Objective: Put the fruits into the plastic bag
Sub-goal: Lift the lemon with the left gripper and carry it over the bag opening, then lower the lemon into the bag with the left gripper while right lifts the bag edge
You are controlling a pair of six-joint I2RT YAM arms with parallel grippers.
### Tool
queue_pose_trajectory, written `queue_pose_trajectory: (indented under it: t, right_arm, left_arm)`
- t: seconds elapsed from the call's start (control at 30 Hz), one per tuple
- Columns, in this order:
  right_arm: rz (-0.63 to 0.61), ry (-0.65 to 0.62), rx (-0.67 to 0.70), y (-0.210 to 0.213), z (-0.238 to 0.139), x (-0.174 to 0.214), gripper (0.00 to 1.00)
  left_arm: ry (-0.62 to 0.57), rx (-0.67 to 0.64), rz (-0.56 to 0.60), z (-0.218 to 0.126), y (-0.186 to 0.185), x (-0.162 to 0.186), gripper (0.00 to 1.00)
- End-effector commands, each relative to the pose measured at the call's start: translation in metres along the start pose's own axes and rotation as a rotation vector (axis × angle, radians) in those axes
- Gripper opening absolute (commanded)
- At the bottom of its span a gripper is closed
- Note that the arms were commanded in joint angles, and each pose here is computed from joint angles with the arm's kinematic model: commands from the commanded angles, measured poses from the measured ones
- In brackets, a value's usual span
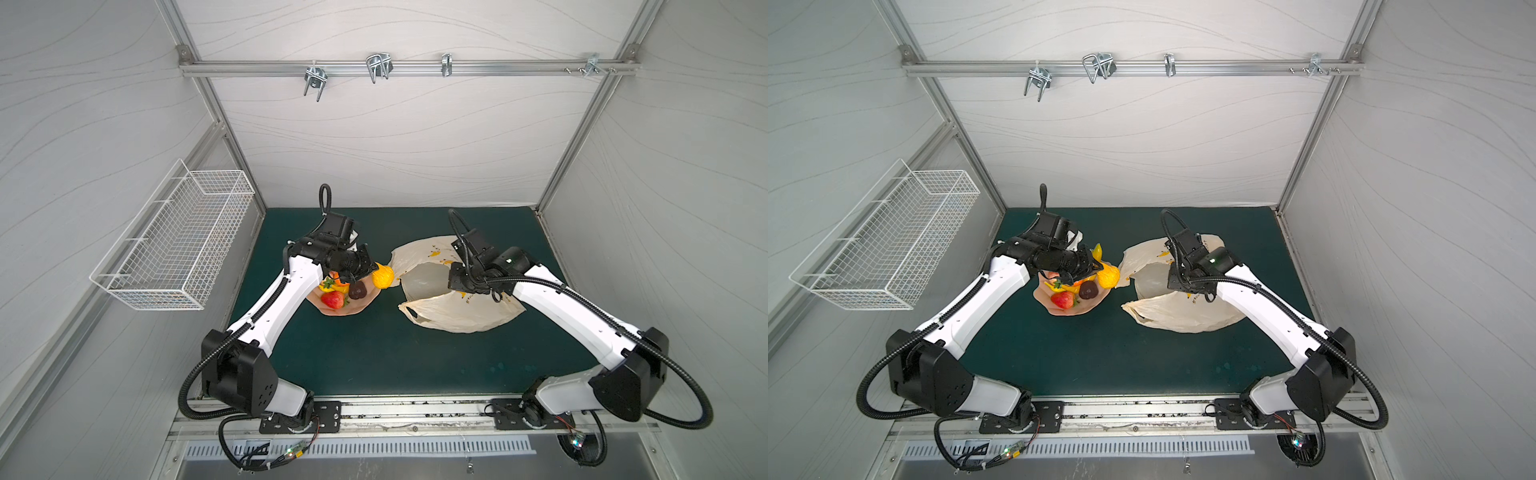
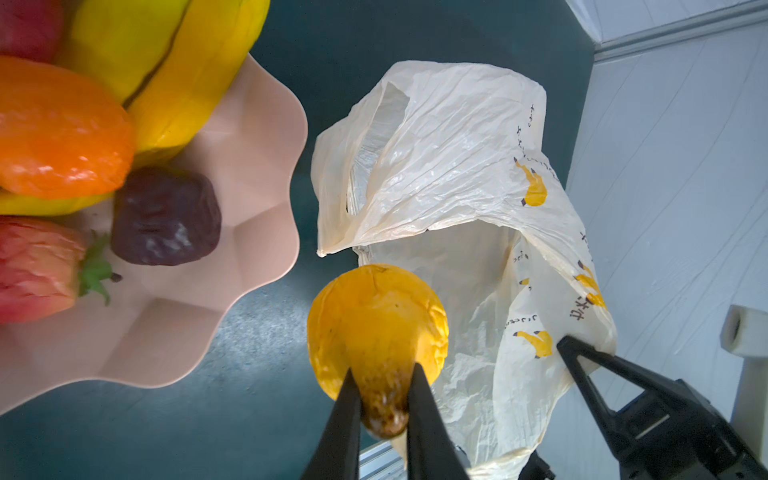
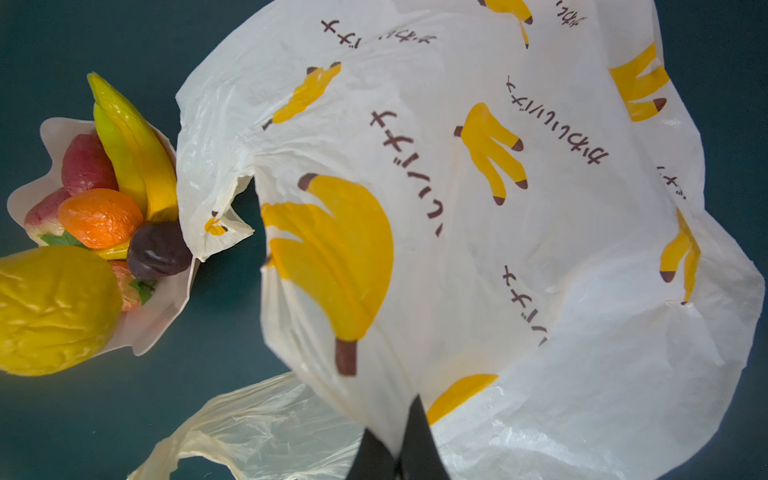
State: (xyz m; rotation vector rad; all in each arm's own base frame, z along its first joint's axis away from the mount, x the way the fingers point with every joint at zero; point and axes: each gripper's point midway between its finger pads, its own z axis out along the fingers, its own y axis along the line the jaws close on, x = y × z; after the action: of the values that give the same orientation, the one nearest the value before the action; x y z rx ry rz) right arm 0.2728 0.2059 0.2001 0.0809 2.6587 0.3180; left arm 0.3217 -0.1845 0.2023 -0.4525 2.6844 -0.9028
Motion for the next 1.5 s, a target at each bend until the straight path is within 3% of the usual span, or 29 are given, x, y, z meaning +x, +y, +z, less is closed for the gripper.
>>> queue_pose_trajectory:
  t: [0.0,0.47,1.07,1.47]
  right_arm:
    - [0.025,-0.001,-0.012,-0.002,-0.005,0.003,0.0]
    - [0.074,0.017,-0.059,0.005,0.0,0.007,0.0]
    - [0.165,0.051,-0.115,0.01,0.006,0.011,0.0]
    - [0.218,0.062,-0.142,0.013,0.008,0.015,0.0]
  left_arm:
    - [-0.061,0.152,-0.072,-0.002,-0.031,-0.01,0.0]
    - [-0.083,0.224,-0.262,0.034,-0.031,0.011,0.0]
    - [0.001,0.192,-0.267,0.074,-0.028,0.062,0.0]
    - [0.022,0.205,-0.27,0.09,-0.035,0.064,0.0]
